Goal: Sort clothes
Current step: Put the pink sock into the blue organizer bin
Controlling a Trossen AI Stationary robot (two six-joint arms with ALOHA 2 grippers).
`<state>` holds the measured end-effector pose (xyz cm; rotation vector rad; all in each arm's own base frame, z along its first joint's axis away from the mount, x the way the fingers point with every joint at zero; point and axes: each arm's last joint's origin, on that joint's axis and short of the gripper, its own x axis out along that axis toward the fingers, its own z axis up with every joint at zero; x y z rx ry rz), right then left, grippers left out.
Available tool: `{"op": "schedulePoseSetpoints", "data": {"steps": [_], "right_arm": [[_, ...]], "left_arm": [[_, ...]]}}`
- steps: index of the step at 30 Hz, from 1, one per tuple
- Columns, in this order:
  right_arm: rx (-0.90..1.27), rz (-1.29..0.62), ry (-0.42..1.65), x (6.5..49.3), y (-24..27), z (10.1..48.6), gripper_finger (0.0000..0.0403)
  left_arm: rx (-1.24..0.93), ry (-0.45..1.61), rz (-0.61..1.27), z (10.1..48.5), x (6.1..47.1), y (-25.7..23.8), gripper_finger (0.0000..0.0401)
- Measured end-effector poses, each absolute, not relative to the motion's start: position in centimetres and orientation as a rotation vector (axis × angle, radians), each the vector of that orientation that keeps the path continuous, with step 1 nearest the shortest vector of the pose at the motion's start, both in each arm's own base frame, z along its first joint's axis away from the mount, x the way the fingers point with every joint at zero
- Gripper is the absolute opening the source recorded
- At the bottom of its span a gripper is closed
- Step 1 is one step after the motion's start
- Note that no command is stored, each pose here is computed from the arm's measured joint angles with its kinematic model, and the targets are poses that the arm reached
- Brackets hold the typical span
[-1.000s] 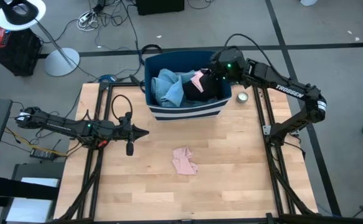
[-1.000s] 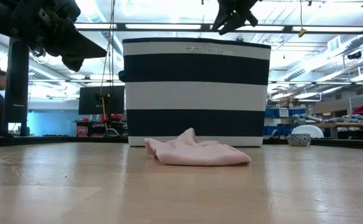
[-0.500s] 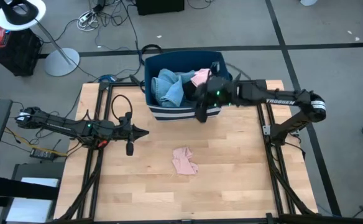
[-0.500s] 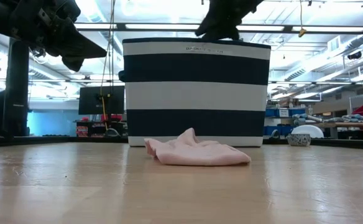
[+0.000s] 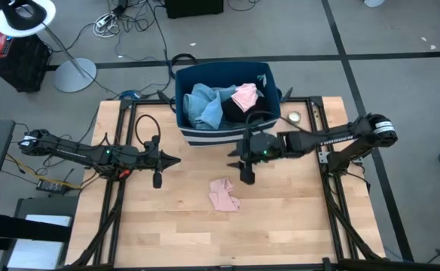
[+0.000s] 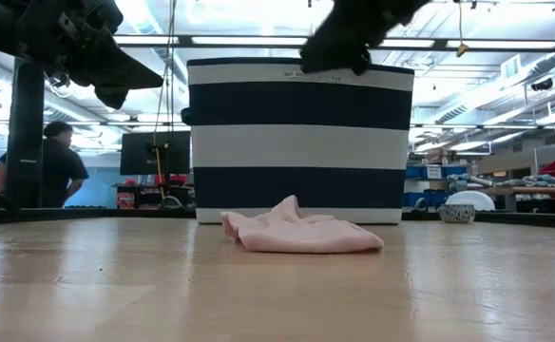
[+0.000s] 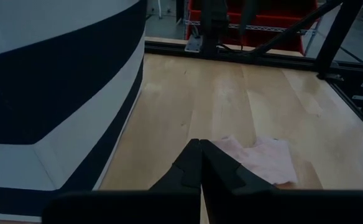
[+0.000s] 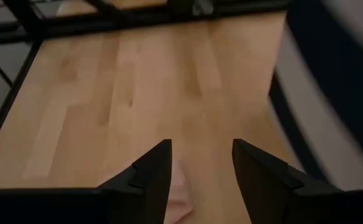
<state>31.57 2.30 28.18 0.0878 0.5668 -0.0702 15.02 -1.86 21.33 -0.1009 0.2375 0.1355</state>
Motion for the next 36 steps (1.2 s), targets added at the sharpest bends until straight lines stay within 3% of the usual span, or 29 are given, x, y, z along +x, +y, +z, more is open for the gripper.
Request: {"op": "schedulePoseSetpoints", "data": {"steps": [17,24,28,36], "right_arm": [[0.134,-0.007,0.517,27.6,4.8,18.0,0.0178],[0.161,-0.063,0.474,27.1,4.8,17.4,0.0183],[0.166,-0.061,0.450,27.2,4.9,17.6,0.0182],[0.171,-0.061,0.427,27.3,4.9,17.8,0.0181]], "left_arm": [[-0.099,0.238,0.135,21.3,15.0,-1.9,0.0006],[-0.061,0.243,0.127,21.2,15.0,-1.9,0.0006],[-0.019,0.249,-0.016,19.4,14.8,-2.2,0.0006],[-0.022,0.047,-0.019,16.1,13.6,-2.0,0.0006]]}}
